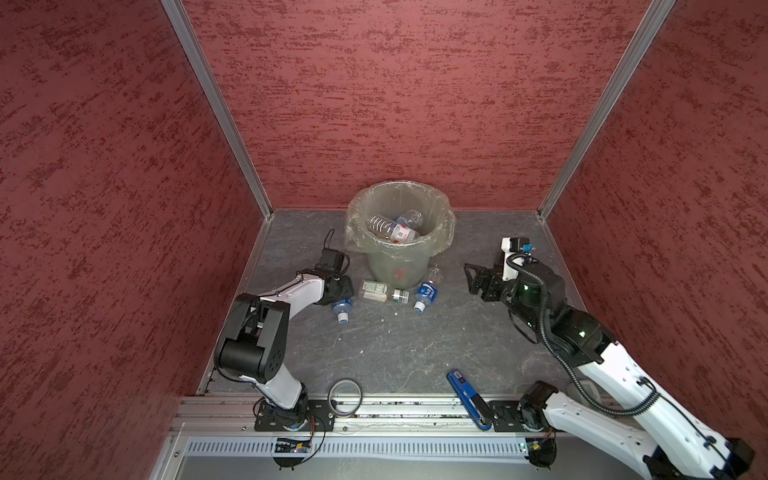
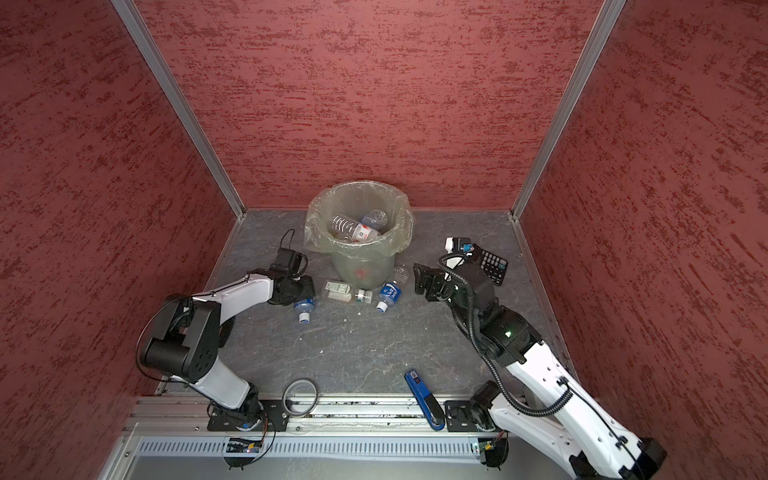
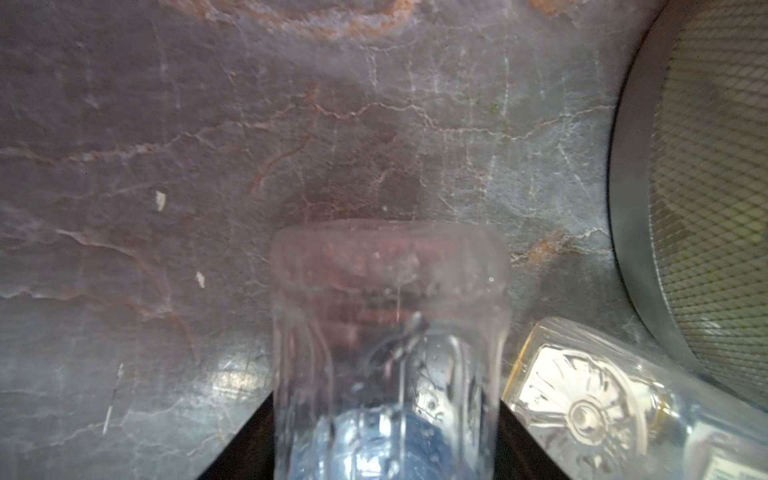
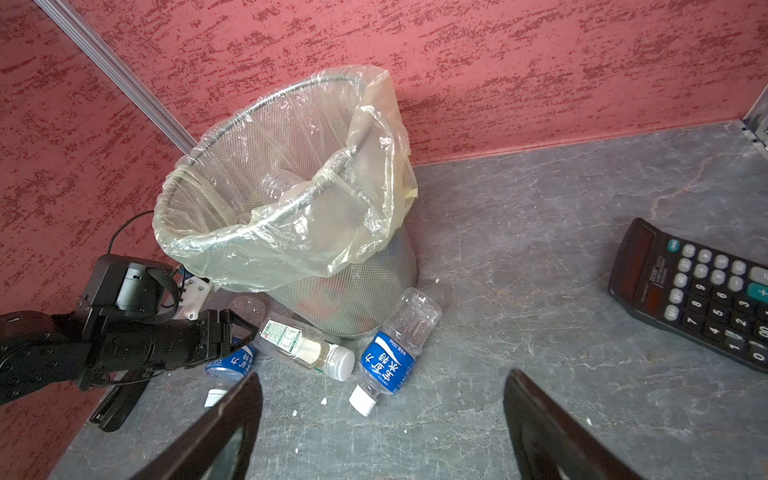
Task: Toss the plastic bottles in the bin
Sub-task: 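Lift the Pocari bottle with the left gripper up over the bin, then open the left gripper to drop the Pocari bottle into the bin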
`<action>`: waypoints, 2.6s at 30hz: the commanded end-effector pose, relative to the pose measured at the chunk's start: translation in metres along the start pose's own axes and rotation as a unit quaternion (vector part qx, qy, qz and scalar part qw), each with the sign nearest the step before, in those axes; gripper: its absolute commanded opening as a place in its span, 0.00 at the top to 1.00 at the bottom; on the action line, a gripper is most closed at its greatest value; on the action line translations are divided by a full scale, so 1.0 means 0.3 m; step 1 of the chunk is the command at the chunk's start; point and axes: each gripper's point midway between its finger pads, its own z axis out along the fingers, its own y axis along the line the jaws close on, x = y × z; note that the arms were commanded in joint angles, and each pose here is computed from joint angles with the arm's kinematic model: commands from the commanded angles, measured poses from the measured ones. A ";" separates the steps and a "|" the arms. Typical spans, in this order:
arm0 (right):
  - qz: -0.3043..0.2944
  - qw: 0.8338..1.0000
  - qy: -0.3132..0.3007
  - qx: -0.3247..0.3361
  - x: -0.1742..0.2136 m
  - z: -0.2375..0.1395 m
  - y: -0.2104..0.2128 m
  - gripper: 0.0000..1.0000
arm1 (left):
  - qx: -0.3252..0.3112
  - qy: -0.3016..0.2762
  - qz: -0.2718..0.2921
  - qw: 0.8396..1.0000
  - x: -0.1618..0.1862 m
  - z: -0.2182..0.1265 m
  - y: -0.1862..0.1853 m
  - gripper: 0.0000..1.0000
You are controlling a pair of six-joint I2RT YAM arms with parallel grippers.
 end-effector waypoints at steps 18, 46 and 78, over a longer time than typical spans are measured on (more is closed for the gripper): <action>0.013 1.000 0.003 0.006 0.029 -0.014 -0.025 0.10 | 0.101 -0.141 -0.024 0.985 0.042 -0.363 -0.056 0.44; 0.030 0.999 0.024 0.025 0.139 -0.041 -0.099 0.10 | 0.243 -0.431 0.184 0.849 0.182 -1.177 -0.368 0.40; 0.034 0.999 0.005 0.029 0.105 -0.101 -0.116 0.08 | 0.296 -0.395 0.159 0.855 -0.632 -1.149 -0.828 0.00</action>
